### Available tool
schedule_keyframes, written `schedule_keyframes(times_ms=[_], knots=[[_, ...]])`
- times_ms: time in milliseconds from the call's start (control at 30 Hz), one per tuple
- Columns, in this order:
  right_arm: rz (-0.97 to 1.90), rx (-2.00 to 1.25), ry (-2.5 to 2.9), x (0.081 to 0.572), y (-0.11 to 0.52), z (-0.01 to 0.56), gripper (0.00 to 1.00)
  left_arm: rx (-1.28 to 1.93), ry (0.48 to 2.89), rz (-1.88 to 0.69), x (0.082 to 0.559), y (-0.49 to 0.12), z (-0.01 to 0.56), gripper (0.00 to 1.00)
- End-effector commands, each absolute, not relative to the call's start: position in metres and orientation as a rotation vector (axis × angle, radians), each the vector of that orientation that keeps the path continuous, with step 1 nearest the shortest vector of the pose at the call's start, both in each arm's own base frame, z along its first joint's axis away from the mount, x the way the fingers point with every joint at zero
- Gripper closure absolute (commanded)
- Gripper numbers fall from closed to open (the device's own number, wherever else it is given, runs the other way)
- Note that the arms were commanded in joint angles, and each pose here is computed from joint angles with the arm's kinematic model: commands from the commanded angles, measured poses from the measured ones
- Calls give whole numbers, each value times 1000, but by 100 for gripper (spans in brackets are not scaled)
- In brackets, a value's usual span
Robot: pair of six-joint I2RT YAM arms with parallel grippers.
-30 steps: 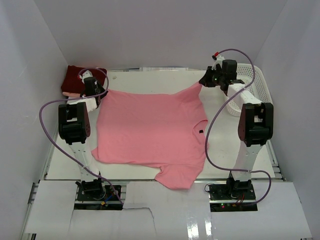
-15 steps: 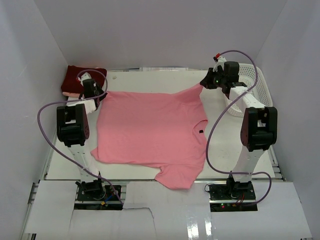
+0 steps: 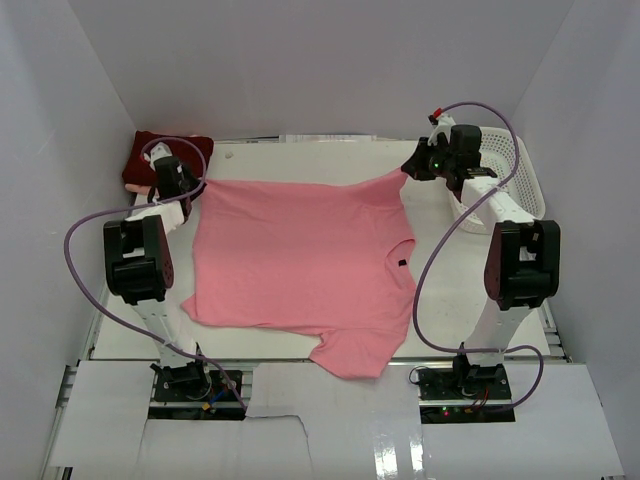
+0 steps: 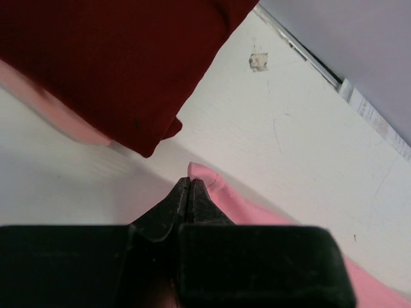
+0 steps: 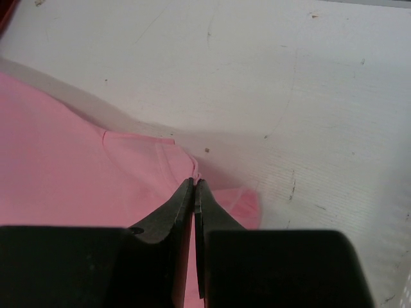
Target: Fold and stack the t-shirts
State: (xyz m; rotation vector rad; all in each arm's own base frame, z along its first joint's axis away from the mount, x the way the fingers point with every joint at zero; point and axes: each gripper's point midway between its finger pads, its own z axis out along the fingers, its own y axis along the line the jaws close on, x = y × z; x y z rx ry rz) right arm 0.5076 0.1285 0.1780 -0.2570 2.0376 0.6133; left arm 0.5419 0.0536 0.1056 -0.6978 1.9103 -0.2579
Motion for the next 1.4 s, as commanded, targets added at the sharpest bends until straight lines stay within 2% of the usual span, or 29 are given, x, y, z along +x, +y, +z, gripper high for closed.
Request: schedule_keyframes(times_ms=[0,933,1367], knots=[[598,-290,1956,504,131,210,92,-662,1852,-301,534,51,142,100],[590,-311,1964,462,141,210,92,-649,1875,-297,513,48,139,100],[590,-314,1957,448,140,215,92,-641,1841,-293,503,48,157,100]])
